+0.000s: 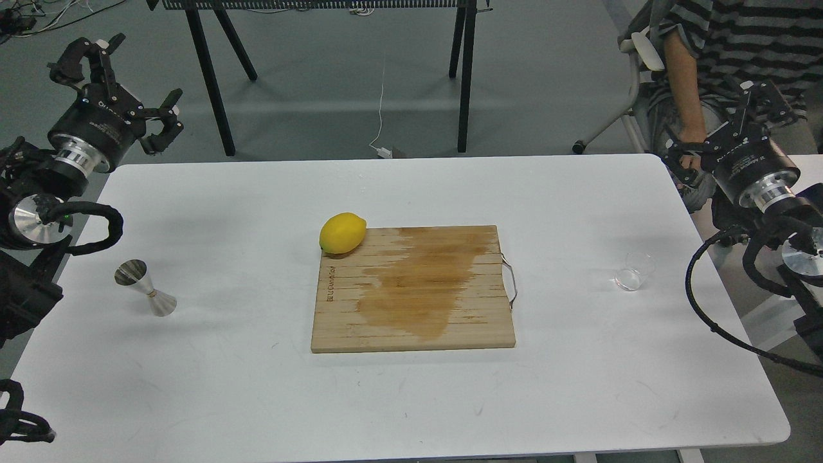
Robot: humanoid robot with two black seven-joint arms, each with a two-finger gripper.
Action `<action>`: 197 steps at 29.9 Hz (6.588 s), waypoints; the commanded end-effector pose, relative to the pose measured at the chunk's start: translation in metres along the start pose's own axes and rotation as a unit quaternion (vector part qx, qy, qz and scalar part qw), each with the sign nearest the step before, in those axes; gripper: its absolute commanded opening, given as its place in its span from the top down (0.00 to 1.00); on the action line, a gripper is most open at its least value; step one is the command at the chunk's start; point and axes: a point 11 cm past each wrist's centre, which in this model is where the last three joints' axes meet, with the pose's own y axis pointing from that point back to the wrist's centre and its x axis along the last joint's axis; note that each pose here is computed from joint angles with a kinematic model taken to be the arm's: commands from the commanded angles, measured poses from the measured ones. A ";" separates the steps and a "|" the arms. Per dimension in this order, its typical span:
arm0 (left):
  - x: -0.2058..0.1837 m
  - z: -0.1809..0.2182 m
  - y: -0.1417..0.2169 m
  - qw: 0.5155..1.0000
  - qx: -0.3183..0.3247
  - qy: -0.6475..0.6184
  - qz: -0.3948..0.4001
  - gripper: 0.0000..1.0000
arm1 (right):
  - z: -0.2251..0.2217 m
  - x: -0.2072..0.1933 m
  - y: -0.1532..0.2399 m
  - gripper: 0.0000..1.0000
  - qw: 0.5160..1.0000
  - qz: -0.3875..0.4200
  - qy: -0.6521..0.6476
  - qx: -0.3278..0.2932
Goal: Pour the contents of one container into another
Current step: 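Lower the left gripper toward the metal jigger on the table, then grasp the metal jigger with the left gripper, then lift the jigger and carry it over the wooden cutting board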
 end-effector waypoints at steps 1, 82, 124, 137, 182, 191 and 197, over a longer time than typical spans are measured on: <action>0.004 0.012 0.008 1.000 0.005 -0.027 -0.004 0.00 | 0.002 0.002 0.004 0.01 1.000 0.000 0.002 -0.004; 0.071 -0.138 0.230 0.605 0.258 -0.748 -0.086 0.03 | 0.006 0.003 0.005 0.01 1.000 0.002 -0.005 -0.001; 0.086 -0.181 0.193 0.580 0.279 -0.761 -0.077 0.61 | 0.001 0.005 0.006 0.01 1.000 0.005 -0.002 0.002; 0.083 -0.179 0.189 0.583 0.269 -0.763 -0.079 1.00 | 0.000 0.005 0.006 0.01 1.000 0.004 -0.002 0.003; -0.277 -0.235 0.024 0.546 -0.065 -0.753 -0.362 1.00 | -0.007 0.046 0.011 0.01 0.994 0.110 0.010 0.001; -0.274 -0.291 0.025 0.538 -0.031 -0.761 -0.360 1.00 | -0.006 0.045 0.011 0.01 0.994 0.106 0.011 -0.001; -0.248 -0.301 0.028 0.504 -0.028 -0.788 -0.352 1.00 | -0.006 0.043 0.010 0.01 0.994 0.104 0.011 -0.001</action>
